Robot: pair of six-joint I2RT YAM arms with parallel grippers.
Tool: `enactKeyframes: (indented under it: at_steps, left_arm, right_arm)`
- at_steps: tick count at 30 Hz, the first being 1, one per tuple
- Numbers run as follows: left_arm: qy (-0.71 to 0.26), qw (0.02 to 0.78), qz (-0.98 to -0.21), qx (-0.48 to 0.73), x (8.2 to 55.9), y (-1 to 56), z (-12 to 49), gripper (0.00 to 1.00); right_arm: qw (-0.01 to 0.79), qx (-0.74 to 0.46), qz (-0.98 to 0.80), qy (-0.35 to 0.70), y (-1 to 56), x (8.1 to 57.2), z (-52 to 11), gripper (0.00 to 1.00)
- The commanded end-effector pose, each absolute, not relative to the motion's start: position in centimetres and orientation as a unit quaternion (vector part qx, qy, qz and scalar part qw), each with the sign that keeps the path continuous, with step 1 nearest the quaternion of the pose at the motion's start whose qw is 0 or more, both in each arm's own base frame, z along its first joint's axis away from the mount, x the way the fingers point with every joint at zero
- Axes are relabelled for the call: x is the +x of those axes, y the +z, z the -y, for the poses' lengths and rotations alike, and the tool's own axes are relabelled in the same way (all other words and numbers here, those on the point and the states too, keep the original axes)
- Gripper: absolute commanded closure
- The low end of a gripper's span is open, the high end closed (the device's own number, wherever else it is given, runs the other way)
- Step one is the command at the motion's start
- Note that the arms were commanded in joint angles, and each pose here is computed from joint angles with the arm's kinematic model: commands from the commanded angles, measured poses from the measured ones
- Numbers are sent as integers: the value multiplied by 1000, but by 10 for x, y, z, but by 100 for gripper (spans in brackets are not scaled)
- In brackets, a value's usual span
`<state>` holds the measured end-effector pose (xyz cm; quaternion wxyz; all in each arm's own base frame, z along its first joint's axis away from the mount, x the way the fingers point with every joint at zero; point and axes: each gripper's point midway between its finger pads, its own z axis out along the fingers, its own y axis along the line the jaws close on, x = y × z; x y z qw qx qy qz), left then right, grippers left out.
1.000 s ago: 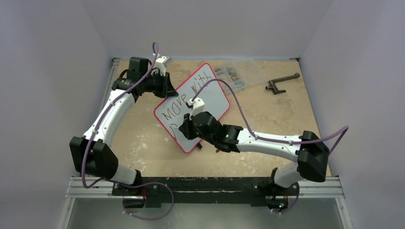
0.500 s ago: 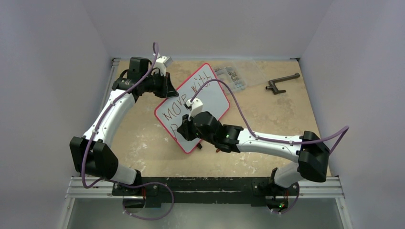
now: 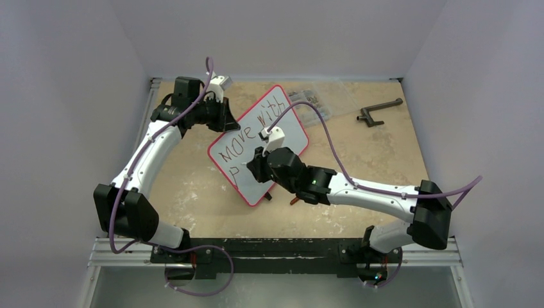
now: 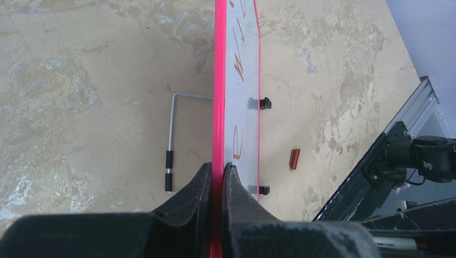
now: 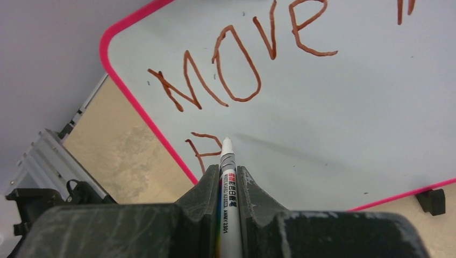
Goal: Write a sentence on the whiteboard
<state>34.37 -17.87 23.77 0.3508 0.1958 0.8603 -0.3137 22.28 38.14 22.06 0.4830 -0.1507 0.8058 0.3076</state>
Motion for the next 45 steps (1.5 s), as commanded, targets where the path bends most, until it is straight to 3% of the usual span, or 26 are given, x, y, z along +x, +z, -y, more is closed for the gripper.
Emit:
enactKeyframes:
  at_steps: [1,17,45]
  left_arm:
    - [-264,373,-866,205,349,236,167,100]
    - [-263,372,-866,206,349,236,167,100]
    - [-261,373,-866,206,349,237,166,100]
  right_arm:
    - [502,-121,-806,290,233,238,-375,100]
    - [494,-134,-814,276,222,254,-387,100]
    - [449,-203,-808,322,193,226,-401,100]
